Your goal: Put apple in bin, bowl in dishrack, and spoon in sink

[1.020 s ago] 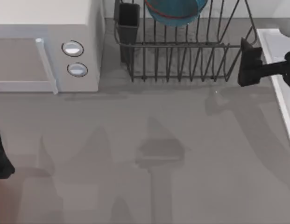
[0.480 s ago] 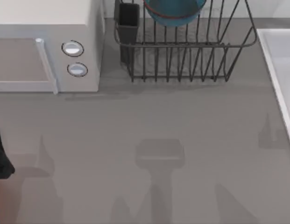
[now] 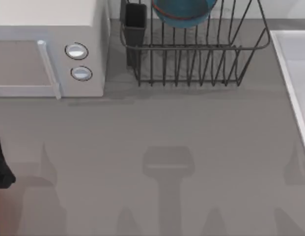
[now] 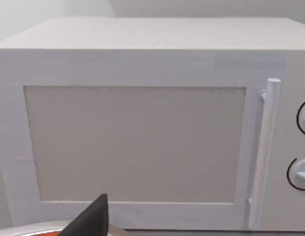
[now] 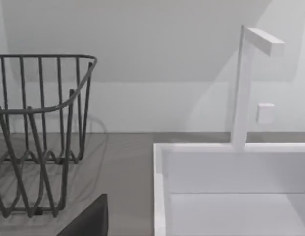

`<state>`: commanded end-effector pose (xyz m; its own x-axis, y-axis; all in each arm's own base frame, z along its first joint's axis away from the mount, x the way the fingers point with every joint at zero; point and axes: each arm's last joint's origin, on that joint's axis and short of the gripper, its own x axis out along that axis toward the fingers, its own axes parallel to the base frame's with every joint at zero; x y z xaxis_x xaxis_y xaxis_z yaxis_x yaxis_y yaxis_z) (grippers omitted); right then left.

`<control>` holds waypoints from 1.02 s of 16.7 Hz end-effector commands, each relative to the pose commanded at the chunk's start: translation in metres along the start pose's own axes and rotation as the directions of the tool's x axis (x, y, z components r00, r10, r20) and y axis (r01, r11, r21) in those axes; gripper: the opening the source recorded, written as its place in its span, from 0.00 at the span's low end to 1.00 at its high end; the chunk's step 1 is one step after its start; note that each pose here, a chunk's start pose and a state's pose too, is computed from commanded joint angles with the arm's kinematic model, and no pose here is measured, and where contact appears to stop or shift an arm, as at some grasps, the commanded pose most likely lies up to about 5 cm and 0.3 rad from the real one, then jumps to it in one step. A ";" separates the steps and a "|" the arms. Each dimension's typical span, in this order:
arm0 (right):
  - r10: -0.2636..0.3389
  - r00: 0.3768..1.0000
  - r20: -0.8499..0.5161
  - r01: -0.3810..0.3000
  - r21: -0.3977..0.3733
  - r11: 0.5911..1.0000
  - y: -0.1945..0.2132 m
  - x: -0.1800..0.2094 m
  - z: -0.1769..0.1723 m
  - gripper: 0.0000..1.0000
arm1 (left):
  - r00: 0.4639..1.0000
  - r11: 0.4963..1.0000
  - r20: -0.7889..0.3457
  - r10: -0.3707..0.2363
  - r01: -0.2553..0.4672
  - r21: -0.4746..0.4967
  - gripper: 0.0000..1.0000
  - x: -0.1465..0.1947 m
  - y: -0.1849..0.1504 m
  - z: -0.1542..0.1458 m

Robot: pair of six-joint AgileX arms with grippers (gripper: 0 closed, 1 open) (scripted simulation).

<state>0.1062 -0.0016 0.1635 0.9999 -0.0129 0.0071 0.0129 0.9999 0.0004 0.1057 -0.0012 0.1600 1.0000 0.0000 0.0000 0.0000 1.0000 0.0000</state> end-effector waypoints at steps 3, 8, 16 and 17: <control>0.013 1.000 -0.007 -0.013 0.000 1.000 0.000 -0.001 -0.003 1.00 | 1.000 1.000 0.000 0.000 0.000 0.000 1.00 0.000 0.000 0.000; 0.009 1.000 -0.019 -0.009 0.007 1.000 0.000 0.000 -0.001 1.00 | 1.000 1.000 0.000 0.000 0.000 0.000 1.00 0.000 0.000 0.000; -0.111 0.858 -0.501 0.225 0.173 0.959 -0.016 0.021 0.033 1.00 | 1.000 1.000 0.000 0.000 0.000 0.000 1.00 0.000 0.000 0.000; -0.124 0.798 -0.590 0.283 0.185 0.941 -0.020 0.028 0.035 1.00 | 1.000 1.000 0.000 0.000 0.000 0.000 1.00 0.000 0.000 0.000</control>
<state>0.1338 -0.0217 0.1987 0.8004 -0.1343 -0.5843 0.2940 0.9373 0.1874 0.1057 -0.0012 0.1600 1.0000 0.0000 0.0000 0.0000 1.0000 0.0000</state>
